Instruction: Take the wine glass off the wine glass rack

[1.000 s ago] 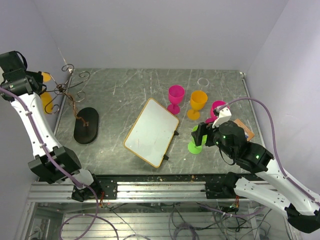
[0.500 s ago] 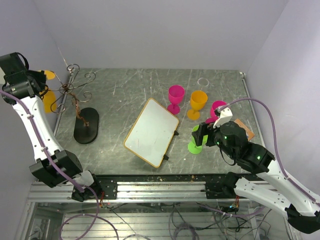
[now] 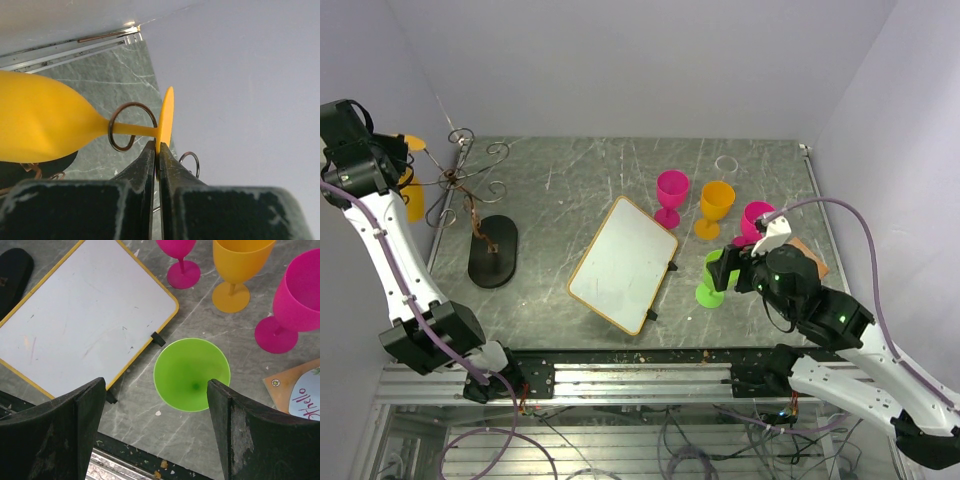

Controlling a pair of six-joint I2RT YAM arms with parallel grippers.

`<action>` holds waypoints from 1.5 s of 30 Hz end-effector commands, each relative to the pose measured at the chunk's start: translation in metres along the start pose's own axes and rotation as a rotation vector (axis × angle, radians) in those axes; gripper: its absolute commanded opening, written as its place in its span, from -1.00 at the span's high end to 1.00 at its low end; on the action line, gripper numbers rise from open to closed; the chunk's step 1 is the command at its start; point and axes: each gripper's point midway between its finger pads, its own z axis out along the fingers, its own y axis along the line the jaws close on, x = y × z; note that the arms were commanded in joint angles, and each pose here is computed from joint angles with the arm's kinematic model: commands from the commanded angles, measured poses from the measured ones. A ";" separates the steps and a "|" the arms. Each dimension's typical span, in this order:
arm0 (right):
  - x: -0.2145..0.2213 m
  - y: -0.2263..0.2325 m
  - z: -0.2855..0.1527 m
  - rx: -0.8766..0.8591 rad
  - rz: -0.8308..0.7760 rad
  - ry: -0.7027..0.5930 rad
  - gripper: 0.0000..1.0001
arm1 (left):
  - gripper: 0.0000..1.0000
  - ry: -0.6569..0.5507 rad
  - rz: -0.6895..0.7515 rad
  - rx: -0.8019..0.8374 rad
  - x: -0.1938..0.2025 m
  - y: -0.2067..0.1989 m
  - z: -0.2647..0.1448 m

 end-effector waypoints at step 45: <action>-0.014 -0.004 -0.011 0.001 0.028 -0.063 -0.66 | 0.86 0.065 -0.025 0.128 0.019 -0.038 -0.014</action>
